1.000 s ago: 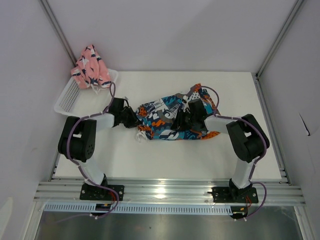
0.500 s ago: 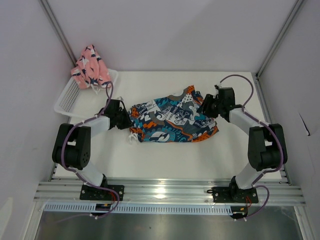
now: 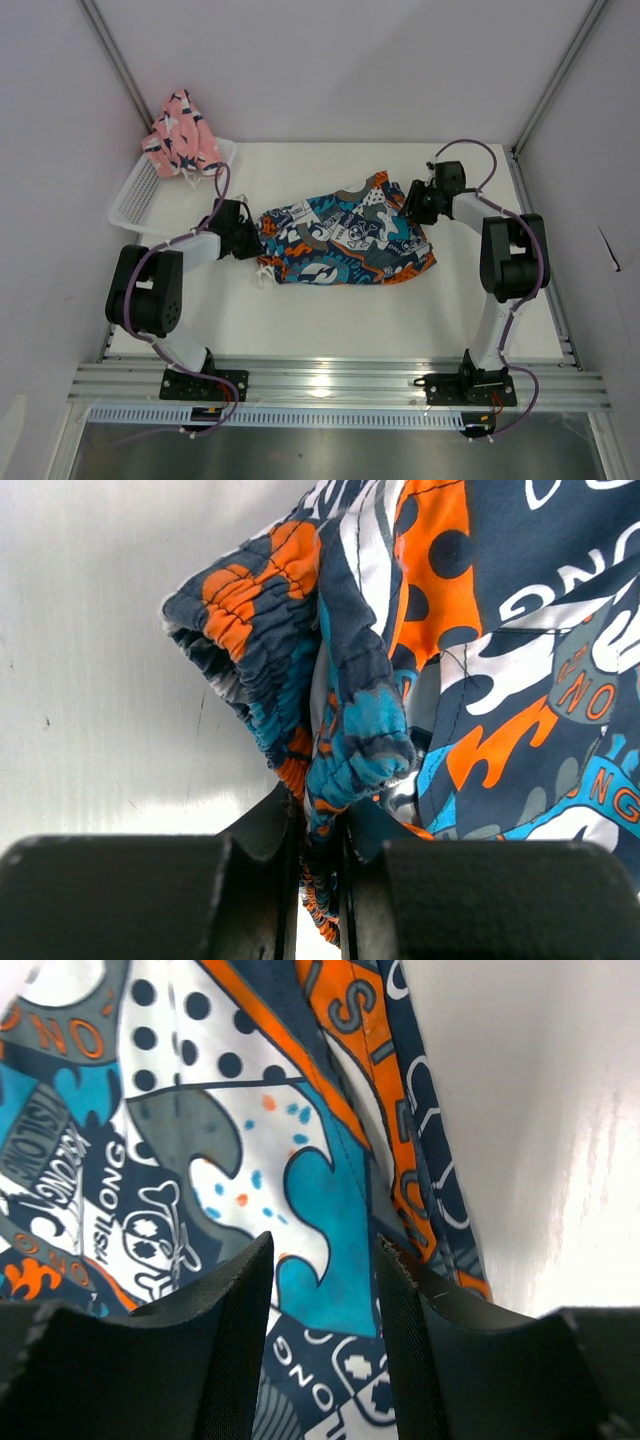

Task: Fold and stack the shorts
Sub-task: Fold the shorts

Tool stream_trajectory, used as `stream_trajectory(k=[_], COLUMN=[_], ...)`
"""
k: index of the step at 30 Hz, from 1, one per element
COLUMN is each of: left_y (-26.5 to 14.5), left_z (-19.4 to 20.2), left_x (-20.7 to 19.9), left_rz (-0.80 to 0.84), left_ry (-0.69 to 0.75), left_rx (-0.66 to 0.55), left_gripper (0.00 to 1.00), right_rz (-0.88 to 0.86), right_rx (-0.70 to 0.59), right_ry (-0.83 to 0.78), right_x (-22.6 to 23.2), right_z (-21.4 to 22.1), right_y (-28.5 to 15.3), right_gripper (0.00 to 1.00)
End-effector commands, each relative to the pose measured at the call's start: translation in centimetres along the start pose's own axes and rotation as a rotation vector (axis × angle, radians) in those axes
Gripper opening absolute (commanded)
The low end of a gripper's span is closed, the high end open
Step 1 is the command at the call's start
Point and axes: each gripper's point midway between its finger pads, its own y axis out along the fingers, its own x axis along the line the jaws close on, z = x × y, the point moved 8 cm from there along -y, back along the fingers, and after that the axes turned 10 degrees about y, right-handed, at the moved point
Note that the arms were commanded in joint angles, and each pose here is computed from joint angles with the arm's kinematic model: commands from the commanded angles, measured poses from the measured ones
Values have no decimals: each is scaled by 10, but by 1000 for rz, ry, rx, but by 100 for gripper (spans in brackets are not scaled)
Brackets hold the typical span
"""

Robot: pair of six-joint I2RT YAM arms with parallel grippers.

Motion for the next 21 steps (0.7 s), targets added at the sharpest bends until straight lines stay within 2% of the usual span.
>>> stream_trajectory(k=[1,9,15,21], left_y=[2,4,3,4], left_z=[-4,-3,-2,-3], left_x=[2,3,3,4], left_rz=[-4,-7,-11,-18], left_ry=[37,38,36,30], left_rx=[-19,-12,-10,-7], left_gripper=[0,0,0,0], right_rz=[-8,23,83,108], right_rx=[30,86,44,57], right_ry=[-17,4,15,10], right_x=[-1,-14,-22,-25], right_z=[-5,5,3,6], right_y=[9,27,20,18], right_gripper=[48,48,47,46])
